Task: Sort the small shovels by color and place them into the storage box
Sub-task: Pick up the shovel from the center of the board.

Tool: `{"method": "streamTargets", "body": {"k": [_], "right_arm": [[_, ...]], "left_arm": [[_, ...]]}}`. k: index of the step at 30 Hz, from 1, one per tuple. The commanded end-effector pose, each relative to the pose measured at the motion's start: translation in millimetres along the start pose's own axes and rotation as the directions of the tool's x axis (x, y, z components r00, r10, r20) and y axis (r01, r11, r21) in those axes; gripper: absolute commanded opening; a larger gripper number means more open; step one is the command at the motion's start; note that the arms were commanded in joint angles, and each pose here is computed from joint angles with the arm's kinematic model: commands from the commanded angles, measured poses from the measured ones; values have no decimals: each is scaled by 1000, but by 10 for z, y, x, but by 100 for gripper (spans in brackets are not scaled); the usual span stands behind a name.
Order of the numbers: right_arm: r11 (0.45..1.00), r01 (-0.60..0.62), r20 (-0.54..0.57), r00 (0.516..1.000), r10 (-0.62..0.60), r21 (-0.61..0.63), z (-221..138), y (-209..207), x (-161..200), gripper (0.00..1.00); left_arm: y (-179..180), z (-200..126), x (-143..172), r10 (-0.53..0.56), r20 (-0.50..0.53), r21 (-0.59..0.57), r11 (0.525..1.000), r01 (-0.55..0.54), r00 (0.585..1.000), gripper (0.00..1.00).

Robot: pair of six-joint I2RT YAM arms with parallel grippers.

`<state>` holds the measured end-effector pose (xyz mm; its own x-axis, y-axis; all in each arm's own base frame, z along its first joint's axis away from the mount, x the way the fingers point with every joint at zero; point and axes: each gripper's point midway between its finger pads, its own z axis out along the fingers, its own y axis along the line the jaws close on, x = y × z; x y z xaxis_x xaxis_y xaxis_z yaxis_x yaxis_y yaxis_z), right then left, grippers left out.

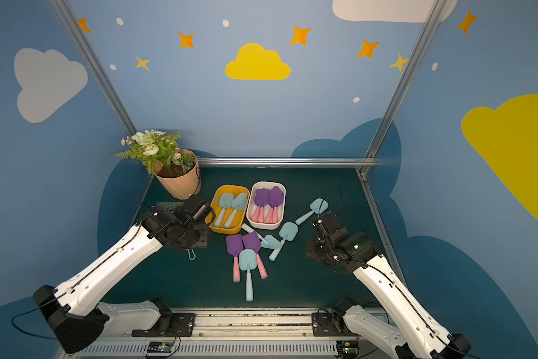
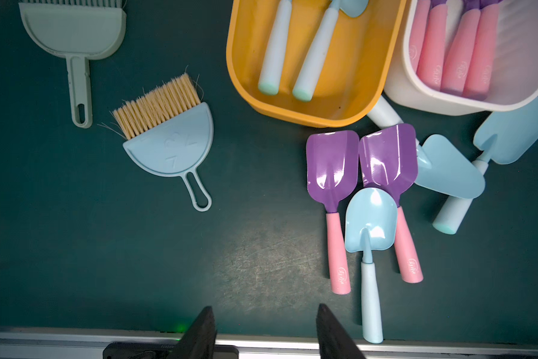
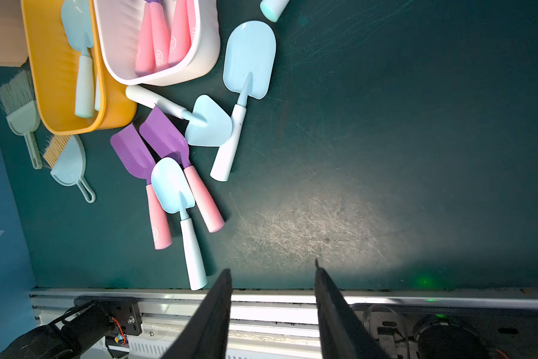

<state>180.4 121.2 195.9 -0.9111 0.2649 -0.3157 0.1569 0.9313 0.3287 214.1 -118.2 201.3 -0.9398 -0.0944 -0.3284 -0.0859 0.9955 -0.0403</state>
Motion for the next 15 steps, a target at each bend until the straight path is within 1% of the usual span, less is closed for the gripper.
{"method": "streamTargets", "body": {"k": [1,3,8,12,15], "right_arm": [[1000,-31,-21,999,31,6,39,-10,32,45],[999,-37,-33,999,37,7,69,-11,54,45],[999,-39,-48,998,40,10,104,-29,96,45],[999,-41,-51,998,42,10,130,-50,123,45],[999,-39,-55,998,40,13,152,-64,137,45]], "left_arm": [[18,23,86,-51,-2,32,998,51,999,46],[28,71,176,-69,-18,49,996,70,997,49],[25,272,425,-98,-89,60,993,104,991,52],[-77,423,574,-103,-126,73,991,113,987,54],[-184,519,651,-88,-148,67,993,99,985,57]]}}
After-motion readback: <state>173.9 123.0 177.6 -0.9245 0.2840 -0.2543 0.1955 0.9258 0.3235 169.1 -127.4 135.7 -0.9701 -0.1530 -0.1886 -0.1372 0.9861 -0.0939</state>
